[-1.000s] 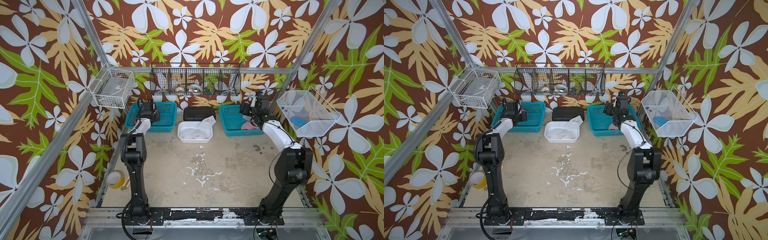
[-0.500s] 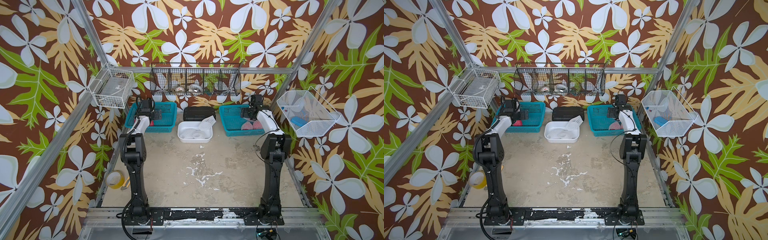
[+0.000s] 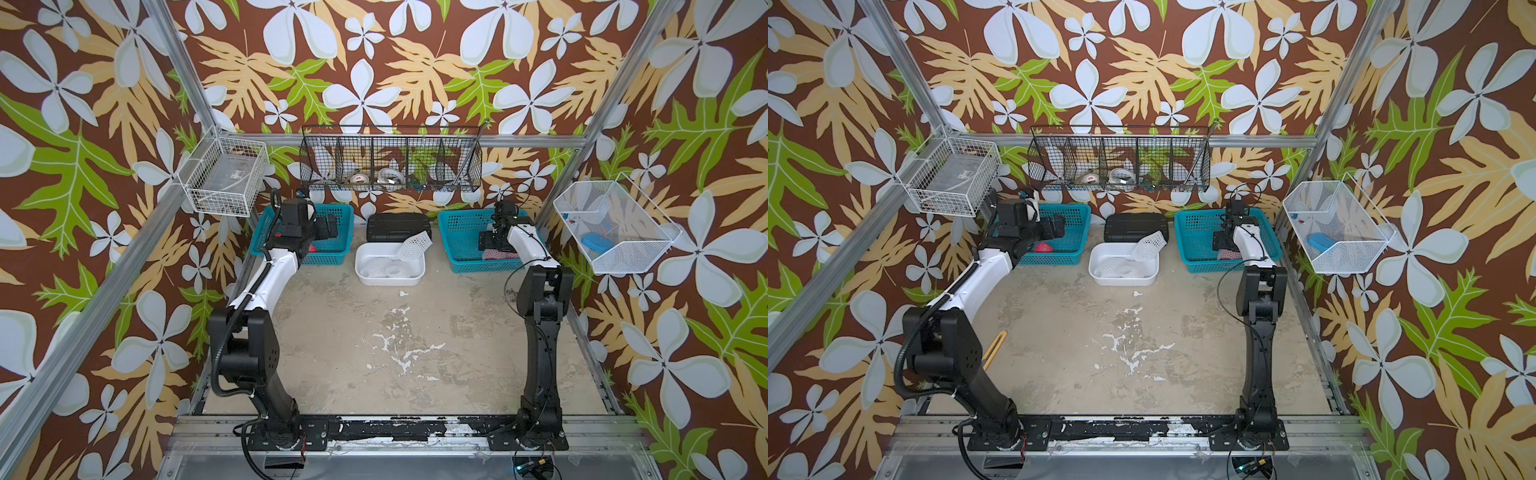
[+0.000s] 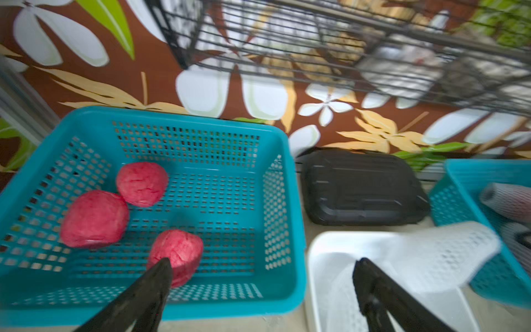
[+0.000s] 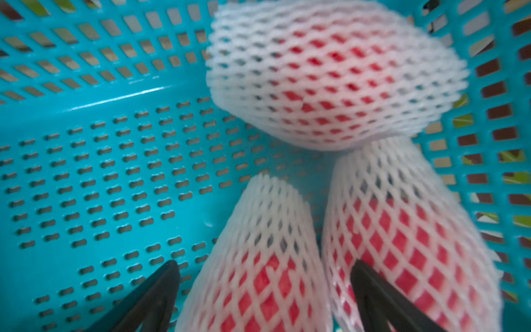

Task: Remove foam nets from apples
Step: Pick up the apple from the basket.

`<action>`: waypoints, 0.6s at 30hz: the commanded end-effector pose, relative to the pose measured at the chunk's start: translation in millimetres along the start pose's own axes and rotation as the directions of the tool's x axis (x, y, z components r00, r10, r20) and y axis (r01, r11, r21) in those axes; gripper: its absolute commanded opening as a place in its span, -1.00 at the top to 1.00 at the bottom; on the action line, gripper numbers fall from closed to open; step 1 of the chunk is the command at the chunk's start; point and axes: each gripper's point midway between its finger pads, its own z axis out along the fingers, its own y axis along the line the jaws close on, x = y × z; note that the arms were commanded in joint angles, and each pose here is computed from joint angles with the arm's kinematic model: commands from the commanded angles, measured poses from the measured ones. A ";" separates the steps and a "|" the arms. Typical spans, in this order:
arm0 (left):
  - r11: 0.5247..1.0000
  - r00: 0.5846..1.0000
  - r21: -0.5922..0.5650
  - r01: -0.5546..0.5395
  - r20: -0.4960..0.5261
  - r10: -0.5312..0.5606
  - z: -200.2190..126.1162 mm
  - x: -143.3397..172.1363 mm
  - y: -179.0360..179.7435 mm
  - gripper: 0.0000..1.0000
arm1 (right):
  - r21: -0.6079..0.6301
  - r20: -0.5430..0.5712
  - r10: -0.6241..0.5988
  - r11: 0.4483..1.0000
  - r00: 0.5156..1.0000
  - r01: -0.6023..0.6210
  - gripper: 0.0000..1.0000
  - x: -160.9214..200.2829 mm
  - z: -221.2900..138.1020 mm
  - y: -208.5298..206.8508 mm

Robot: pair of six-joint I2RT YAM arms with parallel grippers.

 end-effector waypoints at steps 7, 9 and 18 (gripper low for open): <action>0.981 0.988 0.151 0.119 0.083 -0.133 -16.5 8.9 -36.2 -0.99 | -0.114 -0.042 -0.003 0.993 0.999 -0.001 -0.90 14.1 9.4 31.9; 0.981 0.988 0.155 0.119 0.074 -0.132 -13.7 12.9 -37.0 -1.00 | -0.117 -0.038 -0.004 0.993 0.999 0.000 -0.86 14.3 10.1 36.4; 0.965 0.983 0.213 0.152 0.067 -0.170 -16.9 14.9 -51.7 -1.00 | -0.170 -0.031 0.009 0.985 0.999 -0.015 -0.47 15.2 8.9 52.2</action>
